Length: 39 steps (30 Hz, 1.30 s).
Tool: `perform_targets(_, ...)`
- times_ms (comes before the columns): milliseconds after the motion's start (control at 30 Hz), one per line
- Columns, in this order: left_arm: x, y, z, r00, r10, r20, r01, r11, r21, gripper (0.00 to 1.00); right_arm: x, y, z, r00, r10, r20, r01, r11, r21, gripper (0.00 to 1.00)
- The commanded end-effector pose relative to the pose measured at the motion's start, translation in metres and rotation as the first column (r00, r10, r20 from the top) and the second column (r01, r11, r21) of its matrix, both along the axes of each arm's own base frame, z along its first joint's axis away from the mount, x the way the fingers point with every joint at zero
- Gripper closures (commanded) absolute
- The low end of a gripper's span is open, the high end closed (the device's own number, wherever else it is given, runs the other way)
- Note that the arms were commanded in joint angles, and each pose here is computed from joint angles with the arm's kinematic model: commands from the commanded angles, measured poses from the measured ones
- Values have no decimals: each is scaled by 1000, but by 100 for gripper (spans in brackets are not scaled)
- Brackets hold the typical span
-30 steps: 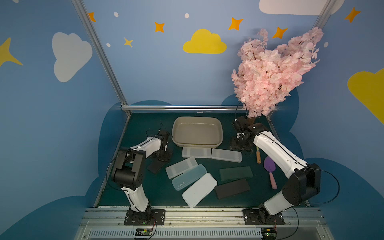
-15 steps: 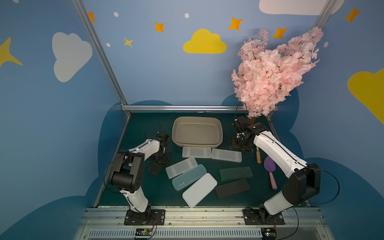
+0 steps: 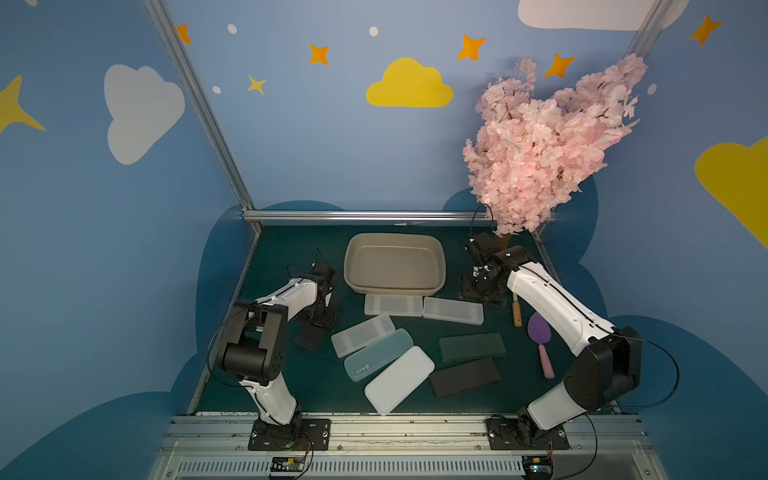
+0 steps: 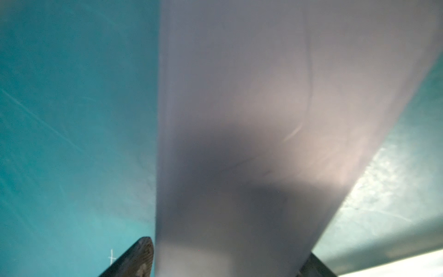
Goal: Put the pencil case into the storage box
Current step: Pick up the pencil case from the center of the board, then place the pencil case at the storage box.
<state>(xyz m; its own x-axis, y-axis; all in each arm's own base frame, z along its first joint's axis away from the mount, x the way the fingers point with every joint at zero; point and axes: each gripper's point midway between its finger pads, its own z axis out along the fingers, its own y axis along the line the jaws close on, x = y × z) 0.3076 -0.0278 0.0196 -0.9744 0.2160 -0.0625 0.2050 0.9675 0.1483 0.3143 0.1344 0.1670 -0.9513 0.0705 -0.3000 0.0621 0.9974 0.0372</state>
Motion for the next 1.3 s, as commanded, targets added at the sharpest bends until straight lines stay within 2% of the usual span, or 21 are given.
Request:
perform_targets(0,-22,-33,-12,996,-43,-79,32,990,-137,17,-3,0,8,1000,11,12,-11,1000,14,31)
perform_targets(167,-28,-43,3,997,-36,-65,26,989,-147,29,-5,2,11,999,27,18,-27,1000,15,31)
perform_targets(333,-24,-42,33,996,84,7,-82,985,-151,42,-8,2,14,999,39,28,-40,999,17,31)
perform_targets(500,-22,-26,64,985,157,76,-151,985,-87,46,-9,1,15,998,46,43,-47,999,20,31)
perform_targets(667,-12,-20,101,979,158,130,-153,987,-54,46,-10,3,14,997,59,43,-60,998,25,31)
perform_targets(800,23,-48,143,968,81,236,-54,991,-119,45,-10,2,14,997,62,49,-63,998,30,31)
perform_targets(967,88,-107,182,945,16,327,49,980,-191,46,-12,-1,11,996,75,45,-76,997,25,31)
perform_targets(1133,144,-169,174,946,-53,319,121,973,-195,46,-17,-6,10,996,80,41,-81,997,22,31)
perform_targets(1267,178,-193,151,950,-43,310,106,976,-188,46,-21,-15,11,997,65,49,-66,998,15,31)
